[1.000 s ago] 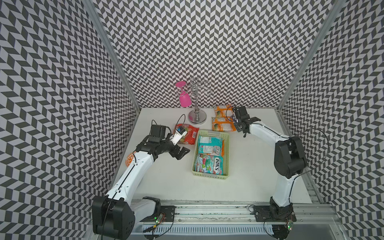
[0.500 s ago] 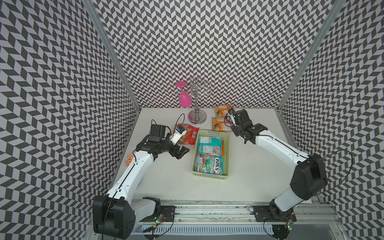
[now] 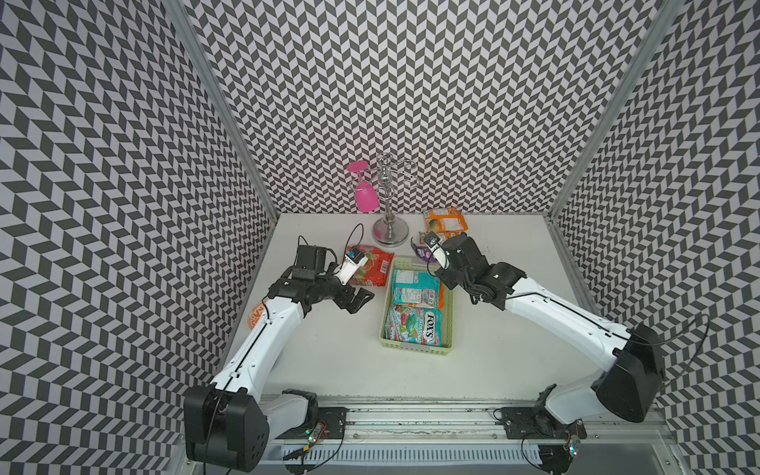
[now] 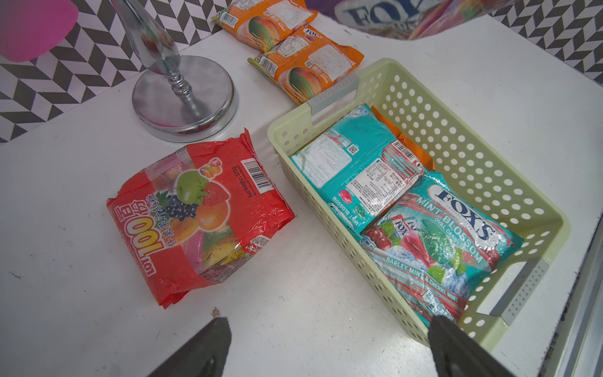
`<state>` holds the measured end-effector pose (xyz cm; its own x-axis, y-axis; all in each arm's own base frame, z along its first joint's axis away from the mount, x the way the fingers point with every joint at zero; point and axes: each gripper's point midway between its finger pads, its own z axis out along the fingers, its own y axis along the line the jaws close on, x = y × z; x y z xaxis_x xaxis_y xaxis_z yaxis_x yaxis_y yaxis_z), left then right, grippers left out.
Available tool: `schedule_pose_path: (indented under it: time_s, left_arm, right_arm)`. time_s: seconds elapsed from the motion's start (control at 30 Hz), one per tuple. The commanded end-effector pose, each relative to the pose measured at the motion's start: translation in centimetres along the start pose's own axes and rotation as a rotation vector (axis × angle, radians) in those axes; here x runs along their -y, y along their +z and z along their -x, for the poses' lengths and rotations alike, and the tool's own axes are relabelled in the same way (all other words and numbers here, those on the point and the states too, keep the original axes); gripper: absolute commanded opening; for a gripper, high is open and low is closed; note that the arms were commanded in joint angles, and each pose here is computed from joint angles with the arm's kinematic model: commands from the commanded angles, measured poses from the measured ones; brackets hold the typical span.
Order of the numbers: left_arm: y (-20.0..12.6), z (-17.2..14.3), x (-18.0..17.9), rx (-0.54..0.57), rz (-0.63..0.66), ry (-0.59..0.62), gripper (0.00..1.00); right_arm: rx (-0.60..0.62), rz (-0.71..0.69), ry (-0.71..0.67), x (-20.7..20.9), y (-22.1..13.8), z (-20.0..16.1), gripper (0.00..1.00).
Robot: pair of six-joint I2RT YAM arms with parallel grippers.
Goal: Put the candies in the basket
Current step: Pick up the candy at the center of the board, then place the candy in the basket.
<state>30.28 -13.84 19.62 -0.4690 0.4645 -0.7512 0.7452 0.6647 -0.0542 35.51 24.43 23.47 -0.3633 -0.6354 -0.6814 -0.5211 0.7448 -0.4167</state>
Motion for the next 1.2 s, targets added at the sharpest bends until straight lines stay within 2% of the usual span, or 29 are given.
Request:
schedule_pose_path:
  time_s: [0.0,0.1,0.43,0.67,1.07,1.17]
  left_arm:
    - [-0.5,1.4,-0.2,0.039,-0.005,0.011,0.99]
    - [-0.4,1.3,-0.3,0.030,-0.005,0.006,0.99]
    - [-0.5,1.4,-0.4,0.032,-0.002,0.003,0.99]
    - [-0.6,1.5,-0.4,0.033,-0.003,0.000,0.99]
    - [-0.2,1.0,-0.5,0.028,-0.003,-0.004,0.99]
    - [-0.4,1.3,-0.4,0.033,-0.006,-0.003,0.99]
  right_arm:
    - [0.065,0.062,0.033,-1.8,-0.9,1.6,0.00]
    - [0.054,0.089,0.009,-3.7,-0.5,1.2,0.00]
    - [-0.019,0.040,0.004,-5.3,2.8,-0.4,0.00]
    - [-0.084,-0.063,-0.039,-4.9,5.1,-1.7,0.00]
    - [-0.099,-0.067,-0.070,-6.7,7.7,-2.7,0.02]
    - [-0.078,-0.063,-0.064,-7.0,7.7,-1.9,0.02]
